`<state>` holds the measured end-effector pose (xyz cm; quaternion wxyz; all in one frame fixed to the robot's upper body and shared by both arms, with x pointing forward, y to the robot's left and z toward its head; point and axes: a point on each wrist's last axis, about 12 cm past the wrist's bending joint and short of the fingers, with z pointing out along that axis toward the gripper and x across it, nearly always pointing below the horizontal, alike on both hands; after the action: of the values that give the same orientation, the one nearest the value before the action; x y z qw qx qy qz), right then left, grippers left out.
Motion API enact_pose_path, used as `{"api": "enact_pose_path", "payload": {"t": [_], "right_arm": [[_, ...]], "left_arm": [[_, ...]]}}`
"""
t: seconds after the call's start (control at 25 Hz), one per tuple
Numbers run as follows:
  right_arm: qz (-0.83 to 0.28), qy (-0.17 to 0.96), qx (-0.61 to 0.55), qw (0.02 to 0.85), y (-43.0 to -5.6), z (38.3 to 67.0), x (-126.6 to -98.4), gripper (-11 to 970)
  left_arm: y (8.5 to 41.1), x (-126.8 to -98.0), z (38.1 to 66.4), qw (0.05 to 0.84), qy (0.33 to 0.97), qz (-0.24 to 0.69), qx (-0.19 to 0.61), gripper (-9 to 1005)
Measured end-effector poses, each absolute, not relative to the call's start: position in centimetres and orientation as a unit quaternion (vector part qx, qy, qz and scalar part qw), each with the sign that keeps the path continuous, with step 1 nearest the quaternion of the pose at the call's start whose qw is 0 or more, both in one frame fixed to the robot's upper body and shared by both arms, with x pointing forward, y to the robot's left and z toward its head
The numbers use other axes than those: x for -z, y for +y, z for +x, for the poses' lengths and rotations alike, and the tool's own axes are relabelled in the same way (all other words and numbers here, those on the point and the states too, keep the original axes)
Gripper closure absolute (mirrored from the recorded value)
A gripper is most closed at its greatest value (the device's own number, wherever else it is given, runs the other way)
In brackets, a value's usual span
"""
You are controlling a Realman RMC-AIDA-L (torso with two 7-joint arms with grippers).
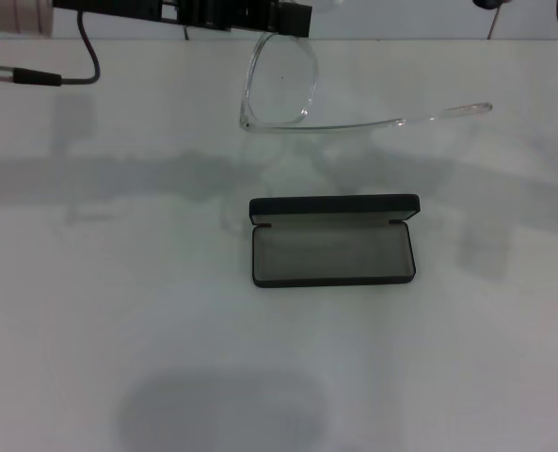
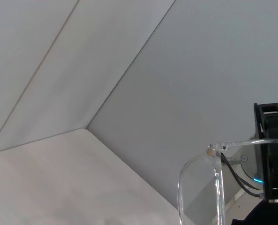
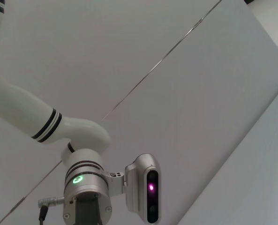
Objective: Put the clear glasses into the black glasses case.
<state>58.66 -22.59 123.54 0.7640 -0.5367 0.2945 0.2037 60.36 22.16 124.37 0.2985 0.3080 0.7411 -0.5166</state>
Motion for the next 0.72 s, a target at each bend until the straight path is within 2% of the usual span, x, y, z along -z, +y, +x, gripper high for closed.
{"api": "enact_pose_path", "payload": {"t": [0.72], "right_arm": [[-0.529, 0.316, -0.198, 0.762, -22.49, 59.25, -123.26, 803]], "left_arm": [[22.3, -124.38, 60.36, 0.299, 0.742, 0.308, 0.515, 892]]}}
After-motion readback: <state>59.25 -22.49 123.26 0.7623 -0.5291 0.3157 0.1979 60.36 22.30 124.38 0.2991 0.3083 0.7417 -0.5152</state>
